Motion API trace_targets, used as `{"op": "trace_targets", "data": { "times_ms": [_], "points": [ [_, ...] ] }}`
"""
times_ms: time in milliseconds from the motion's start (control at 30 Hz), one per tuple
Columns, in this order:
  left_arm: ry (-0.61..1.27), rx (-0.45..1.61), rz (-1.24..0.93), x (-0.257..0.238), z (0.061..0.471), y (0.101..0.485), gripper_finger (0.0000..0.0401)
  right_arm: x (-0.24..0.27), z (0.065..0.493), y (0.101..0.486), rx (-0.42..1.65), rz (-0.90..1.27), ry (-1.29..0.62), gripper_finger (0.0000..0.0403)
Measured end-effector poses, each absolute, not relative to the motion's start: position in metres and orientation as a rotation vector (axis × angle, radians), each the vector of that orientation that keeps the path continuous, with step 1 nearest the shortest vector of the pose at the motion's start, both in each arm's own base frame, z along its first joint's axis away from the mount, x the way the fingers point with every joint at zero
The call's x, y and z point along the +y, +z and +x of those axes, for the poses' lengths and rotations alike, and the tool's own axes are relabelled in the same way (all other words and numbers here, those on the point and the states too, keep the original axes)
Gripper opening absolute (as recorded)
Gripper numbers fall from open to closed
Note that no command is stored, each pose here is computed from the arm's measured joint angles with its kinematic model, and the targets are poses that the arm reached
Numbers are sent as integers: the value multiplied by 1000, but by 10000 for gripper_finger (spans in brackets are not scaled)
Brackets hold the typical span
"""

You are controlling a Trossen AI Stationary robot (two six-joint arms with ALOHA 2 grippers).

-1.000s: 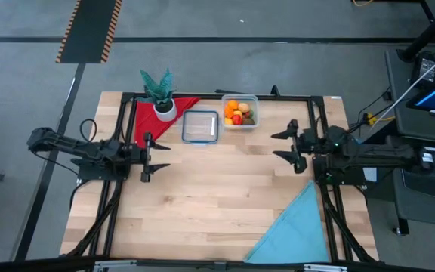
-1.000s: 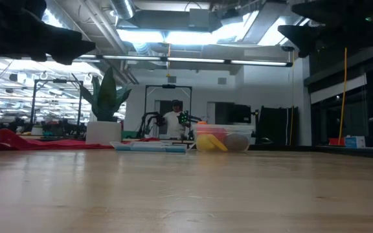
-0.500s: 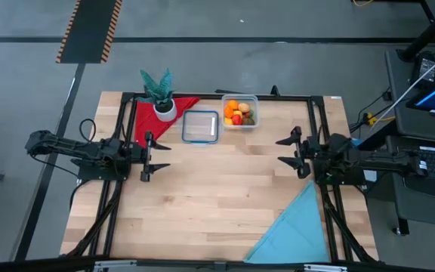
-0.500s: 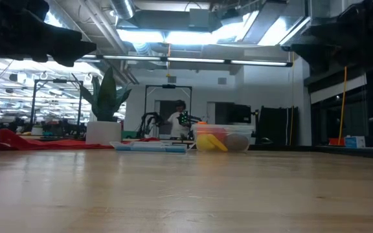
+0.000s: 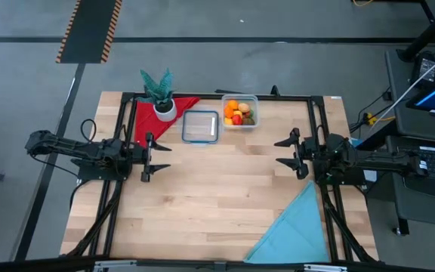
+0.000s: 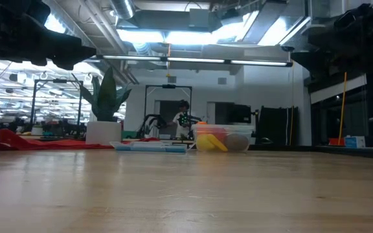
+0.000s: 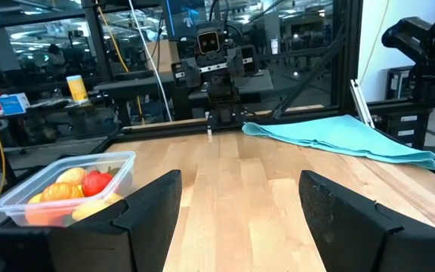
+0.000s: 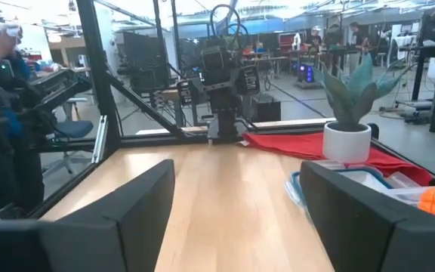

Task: Pick and placing Produce into tupperware
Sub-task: Return to Home position

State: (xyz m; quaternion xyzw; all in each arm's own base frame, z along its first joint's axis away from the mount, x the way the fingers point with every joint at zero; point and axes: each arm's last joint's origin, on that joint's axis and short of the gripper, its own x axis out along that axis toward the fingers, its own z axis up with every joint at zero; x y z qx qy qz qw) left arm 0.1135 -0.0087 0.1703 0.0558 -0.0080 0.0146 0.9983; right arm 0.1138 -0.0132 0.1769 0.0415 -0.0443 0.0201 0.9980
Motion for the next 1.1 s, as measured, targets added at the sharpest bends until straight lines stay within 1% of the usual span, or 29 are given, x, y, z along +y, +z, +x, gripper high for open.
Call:
{"op": "trace_targets", "data": {
  "times_ms": [467,667,733,833,900,1000,1100],
  "points": [
    [30,-16,112,-9,113,170,261,-13,112,178,-97,79,42,287],
    [30,-16,112,-9,113,170,261,-10,95,187,-222,70,49,287],
    [31,-16,112,-9,113,170,261,-10,94,189,-232,82,56,287],
    [32,-19,112,-9,114,171,261,-10,95,188,-214,50,62,287],
    [33,-20,112,-9,114,171,261,-10,95,181,-153,16,55,287],
    [33,-15,113,-9,114,170,261,-10,96,172,-62,39,51,287],
    [34,-19,112,-9,114,171,261,-12,96,171,-55,71,35,287]
  ]
}}
